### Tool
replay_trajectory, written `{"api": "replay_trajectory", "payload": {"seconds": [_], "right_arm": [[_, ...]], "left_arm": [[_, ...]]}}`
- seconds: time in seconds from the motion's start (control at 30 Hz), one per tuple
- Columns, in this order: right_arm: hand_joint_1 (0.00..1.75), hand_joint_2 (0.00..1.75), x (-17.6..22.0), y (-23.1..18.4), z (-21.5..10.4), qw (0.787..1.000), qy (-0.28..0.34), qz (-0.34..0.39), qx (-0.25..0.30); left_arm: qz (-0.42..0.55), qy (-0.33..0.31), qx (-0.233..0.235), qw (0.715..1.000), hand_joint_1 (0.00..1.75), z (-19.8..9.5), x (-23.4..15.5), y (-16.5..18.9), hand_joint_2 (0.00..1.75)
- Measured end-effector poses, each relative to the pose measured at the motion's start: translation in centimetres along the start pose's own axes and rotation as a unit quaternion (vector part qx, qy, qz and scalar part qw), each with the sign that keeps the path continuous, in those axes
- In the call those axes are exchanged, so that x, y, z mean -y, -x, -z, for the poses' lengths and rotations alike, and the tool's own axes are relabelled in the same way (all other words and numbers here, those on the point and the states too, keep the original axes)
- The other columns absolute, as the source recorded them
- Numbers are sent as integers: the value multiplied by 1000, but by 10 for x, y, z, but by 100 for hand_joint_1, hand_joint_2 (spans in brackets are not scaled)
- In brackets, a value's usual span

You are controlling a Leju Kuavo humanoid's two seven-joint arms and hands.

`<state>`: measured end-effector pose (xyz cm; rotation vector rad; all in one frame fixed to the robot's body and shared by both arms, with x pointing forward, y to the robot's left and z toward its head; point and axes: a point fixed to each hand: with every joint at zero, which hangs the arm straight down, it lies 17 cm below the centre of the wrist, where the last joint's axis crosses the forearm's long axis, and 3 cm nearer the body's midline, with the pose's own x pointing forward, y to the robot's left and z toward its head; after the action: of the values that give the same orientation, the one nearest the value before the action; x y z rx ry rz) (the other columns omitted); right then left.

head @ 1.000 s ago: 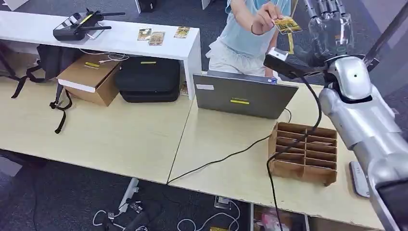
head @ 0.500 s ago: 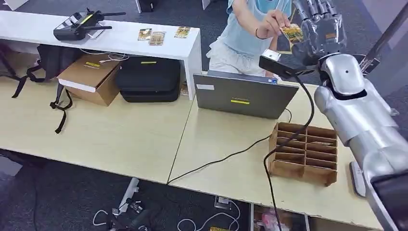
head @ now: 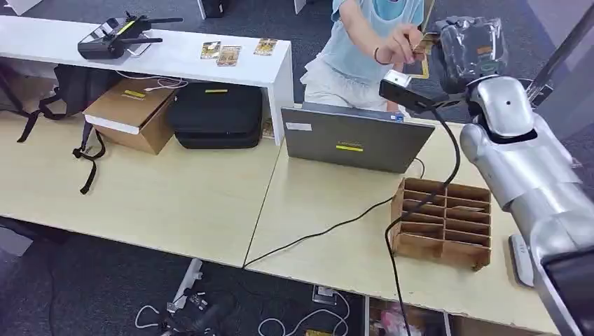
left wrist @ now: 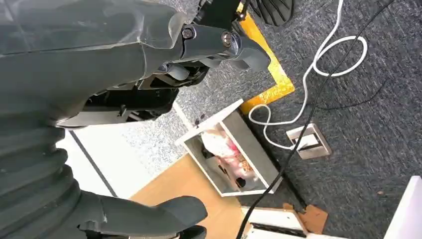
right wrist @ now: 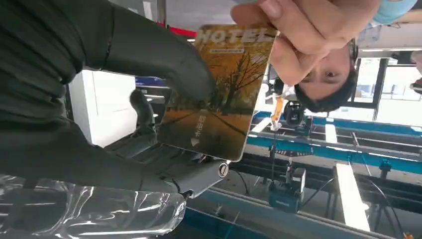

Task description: Pass the card to the sensor for recognition and then transmit it.

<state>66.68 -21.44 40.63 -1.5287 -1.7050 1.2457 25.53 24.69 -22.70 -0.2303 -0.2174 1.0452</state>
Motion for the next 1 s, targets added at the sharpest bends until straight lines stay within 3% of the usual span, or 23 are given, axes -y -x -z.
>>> {"api": "replay_trajectory", "payload": {"seconds": [0.5, 0.7, 0.83, 1.0], "right_arm": [[175, 175, 1, 16, -2, 1000, 3, 5, -19], [175, 175, 3, 50, -9, 995, 13, 73, -61], [175, 175, -4, 97, -27, 978, 16, 167, -122], [175, 175, -23, 177, -73, 934, 8, 288, -213]], "left_arm": [[13, -1, 3, 1000, 0, 0, -1, -4, 175], [11, 2, 1, 1000, 0, 0, 0, -4, 175], [6, 5, -2, 1000, 0, 0, -2, -3, 175], [5, 9, -4, 1000, 0, 0, -12, -3, 175]]}}
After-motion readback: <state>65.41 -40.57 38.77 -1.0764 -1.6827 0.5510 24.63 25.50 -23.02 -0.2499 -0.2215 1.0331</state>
